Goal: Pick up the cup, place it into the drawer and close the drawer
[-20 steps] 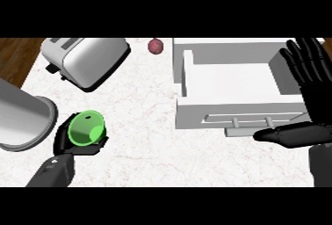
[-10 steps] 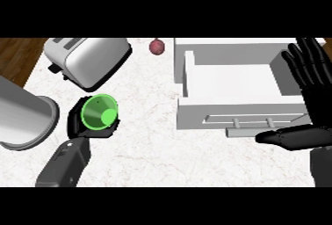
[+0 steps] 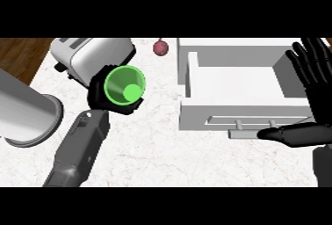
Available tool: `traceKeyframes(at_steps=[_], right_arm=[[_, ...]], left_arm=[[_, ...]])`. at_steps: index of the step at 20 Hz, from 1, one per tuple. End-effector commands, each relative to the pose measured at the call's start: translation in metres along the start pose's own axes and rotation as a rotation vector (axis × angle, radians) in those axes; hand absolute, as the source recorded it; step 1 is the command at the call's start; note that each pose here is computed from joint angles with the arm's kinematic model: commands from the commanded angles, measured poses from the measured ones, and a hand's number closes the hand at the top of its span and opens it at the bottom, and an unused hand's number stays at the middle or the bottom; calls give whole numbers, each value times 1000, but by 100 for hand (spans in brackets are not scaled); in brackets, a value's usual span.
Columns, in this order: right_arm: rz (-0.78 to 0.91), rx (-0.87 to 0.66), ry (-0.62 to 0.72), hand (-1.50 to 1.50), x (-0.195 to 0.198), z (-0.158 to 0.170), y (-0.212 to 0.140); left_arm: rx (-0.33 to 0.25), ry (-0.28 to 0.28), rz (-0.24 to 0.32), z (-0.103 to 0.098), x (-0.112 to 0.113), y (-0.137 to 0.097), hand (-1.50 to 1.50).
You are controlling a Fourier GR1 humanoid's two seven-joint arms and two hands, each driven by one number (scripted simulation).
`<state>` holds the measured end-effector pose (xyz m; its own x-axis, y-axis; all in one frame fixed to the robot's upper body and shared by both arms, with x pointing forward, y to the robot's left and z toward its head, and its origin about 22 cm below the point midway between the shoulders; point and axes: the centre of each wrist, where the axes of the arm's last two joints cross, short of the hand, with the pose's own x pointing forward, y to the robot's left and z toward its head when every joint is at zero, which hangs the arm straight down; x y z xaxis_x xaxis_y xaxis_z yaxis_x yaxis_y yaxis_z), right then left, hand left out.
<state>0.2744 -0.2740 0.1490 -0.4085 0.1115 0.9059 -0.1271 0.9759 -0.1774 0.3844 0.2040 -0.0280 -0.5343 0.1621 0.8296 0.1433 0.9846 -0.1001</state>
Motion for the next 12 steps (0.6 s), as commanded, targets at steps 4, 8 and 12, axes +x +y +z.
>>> traceKeyframes(at_steps=[4, 8, 12], right_arm=[[10, -18, 6, -150, -2, -2, -2], [5, -4, 1, -150, -10, -1, 4], [-1, -5, -6, -150, -8, 6, 8]], left_arm=[[-120, -21, 34, -78, 54, -65, 150], [-141, -3, -14, -127, 91, -99, 150], [-115, -3, -66, -155, 111, -136, 150]])
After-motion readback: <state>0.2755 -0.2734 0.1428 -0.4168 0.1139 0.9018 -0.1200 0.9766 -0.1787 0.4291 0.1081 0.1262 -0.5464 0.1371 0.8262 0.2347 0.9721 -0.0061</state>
